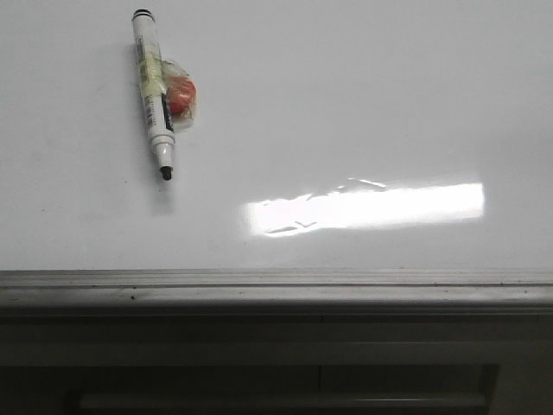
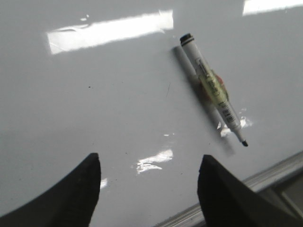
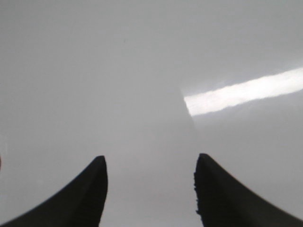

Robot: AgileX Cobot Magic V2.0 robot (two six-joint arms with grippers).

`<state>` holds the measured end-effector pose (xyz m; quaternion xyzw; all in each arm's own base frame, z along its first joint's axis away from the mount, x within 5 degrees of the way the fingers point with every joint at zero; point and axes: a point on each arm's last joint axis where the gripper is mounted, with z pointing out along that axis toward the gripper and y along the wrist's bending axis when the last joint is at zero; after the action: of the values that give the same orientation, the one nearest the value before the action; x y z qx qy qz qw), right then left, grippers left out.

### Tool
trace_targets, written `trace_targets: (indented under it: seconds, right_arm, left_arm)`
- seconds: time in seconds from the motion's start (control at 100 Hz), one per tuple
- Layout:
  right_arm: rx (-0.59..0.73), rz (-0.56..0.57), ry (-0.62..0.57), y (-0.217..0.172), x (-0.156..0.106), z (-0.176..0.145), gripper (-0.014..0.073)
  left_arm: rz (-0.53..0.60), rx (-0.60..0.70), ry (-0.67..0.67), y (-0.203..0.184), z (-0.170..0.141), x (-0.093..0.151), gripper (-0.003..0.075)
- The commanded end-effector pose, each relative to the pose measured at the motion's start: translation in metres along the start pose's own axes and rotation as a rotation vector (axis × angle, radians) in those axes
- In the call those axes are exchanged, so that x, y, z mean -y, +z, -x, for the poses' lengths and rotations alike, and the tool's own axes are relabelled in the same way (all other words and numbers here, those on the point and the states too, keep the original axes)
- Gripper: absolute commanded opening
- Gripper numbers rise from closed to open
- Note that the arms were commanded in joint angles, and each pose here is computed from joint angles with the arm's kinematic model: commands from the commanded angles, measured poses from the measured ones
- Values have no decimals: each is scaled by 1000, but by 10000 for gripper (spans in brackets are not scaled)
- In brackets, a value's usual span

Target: Write number 0 on whiteboard

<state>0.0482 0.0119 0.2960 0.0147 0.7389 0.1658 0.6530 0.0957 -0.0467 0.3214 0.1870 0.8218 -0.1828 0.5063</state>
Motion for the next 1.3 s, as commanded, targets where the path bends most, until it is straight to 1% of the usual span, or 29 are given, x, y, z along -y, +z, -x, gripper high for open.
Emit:
trace_targets:
  seconds: [0.0,0.05,0.16,0.26,0.28,0.31,0.42,0.47,0.57,0.76,0.81,0.85,0.9,0.94,0.95,0.97,1.0,1.08,1.16,1.22,1.24,1.29]
  right_arm:
    - [28,9,-52,7,-4,16,365]
    - [7,8,-52,11,-5,17,365]
    - [-29,-1,-52,18,-4,15,365]
    - [-49,-5,-50,22,-4,14,365]
    - [-50,-6,-50,22,-4,14,365]
    - [-52,-6,-50,23,-4,14,365]
    - [-52,-6,-50,23,-4,14,365]
    - [-52,-6,-50,23,-4,14,365]
    - [-52,-6,-50,23,-4,14,365]
    - [-53,-6,-49,23,-4,14,364]
    - [-54,-6,-49,23,-4,14,361]
    - [-56,-6,-49,23,-4,14,361]
    - [-57,-3,-42,23,-4,14,361]
    - [-52,2,-42,22,-5,17,361]
    - [-52,5,-45,21,-6,18,361]
    - [-52,10,-47,21,-6,19,361]
    - [-48,20,-58,20,-8,21,361]
    - [-22,81,-114,16,-16,34,361]
    - [-32,199,-210,13,-28,45,361]
    - [-75,312,-285,14,-41,54,361]
    - [-93,363,-315,13,-46,56,361]
    - [-170,488,-384,18,-59,58,361]
  left_arm:
    - [-34,-27,54,9,30,-1,406]
    - [-78,-73,85,18,43,2,406]
    - [-134,-147,57,38,61,10,395]
    - [-169,-192,-29,62,69,23,385]
    - [-177,-199,-39,67,69,27,385]
    - [-182,-215,-88,76,68,32,385]
    - [-198,-252,-143,104,62,48,386]
    - [-199,-268,-170,116,59,52,386]
    - [-178,-289,-226,138,53,54,386]
    - [-149,-308,-237,163,44,52,380]
    - [-145,-322,-237,167,42,52,351]
    - [-144,-341,-238,169,39,52,302]
    - [-144,-366,-237,170,36,53,220]
    - [-146,-386,-236,170,35,53,130]
    - [-146,-391,-231,170,34,53,97]
    - [-148,-398,-225,169,34,53,65]
    - [-152,-412,-206,169,32,53,-16]
    - [-180,-427,-135,163,33,55,-20]
    - [-237,-427,-16,151,38,63,-20]
    - [-311,-405,148,140,45,73,-20]
    - [-336,-403,196,135,46,77,-20]
    - [-407,-370,365,123,54,88,-20]
